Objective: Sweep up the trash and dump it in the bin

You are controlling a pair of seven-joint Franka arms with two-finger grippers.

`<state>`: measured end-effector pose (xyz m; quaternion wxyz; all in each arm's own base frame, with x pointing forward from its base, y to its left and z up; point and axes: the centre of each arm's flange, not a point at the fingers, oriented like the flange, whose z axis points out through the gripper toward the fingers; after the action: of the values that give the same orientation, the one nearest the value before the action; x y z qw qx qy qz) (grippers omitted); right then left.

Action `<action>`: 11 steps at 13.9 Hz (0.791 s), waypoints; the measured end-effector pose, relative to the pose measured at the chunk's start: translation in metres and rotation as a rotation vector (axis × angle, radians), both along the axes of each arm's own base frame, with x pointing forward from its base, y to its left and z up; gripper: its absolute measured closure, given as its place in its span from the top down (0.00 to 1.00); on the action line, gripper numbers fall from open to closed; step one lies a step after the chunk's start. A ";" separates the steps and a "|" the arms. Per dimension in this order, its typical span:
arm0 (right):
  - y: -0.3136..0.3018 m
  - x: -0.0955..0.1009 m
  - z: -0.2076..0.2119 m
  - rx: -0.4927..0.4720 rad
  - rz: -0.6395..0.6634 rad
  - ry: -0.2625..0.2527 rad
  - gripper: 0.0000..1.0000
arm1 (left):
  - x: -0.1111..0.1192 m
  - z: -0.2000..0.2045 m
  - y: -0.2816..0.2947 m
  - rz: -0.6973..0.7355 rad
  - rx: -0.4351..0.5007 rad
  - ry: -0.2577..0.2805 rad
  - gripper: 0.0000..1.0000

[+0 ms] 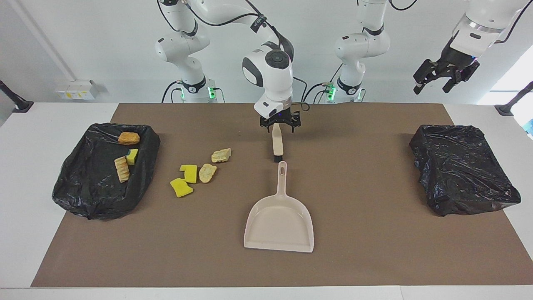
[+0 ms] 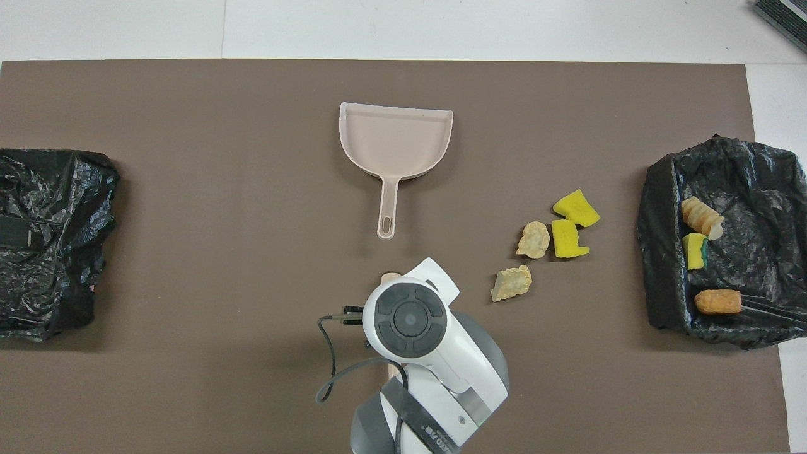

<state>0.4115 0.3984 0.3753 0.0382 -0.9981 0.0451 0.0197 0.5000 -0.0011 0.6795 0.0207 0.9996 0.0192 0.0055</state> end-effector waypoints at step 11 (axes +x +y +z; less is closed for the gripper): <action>-0.001 -0.084 -0.031 -0.071 -0.043 0.049 0.84 | 0.004 0.010 -0.001 0.002 0.001 -0.054 1.00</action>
<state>0.3275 0.3977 0.3443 0.0022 -0.9968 0.0680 0.0417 0.5037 -0.0018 0.6896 0.0208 0.9991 0.0196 0.0325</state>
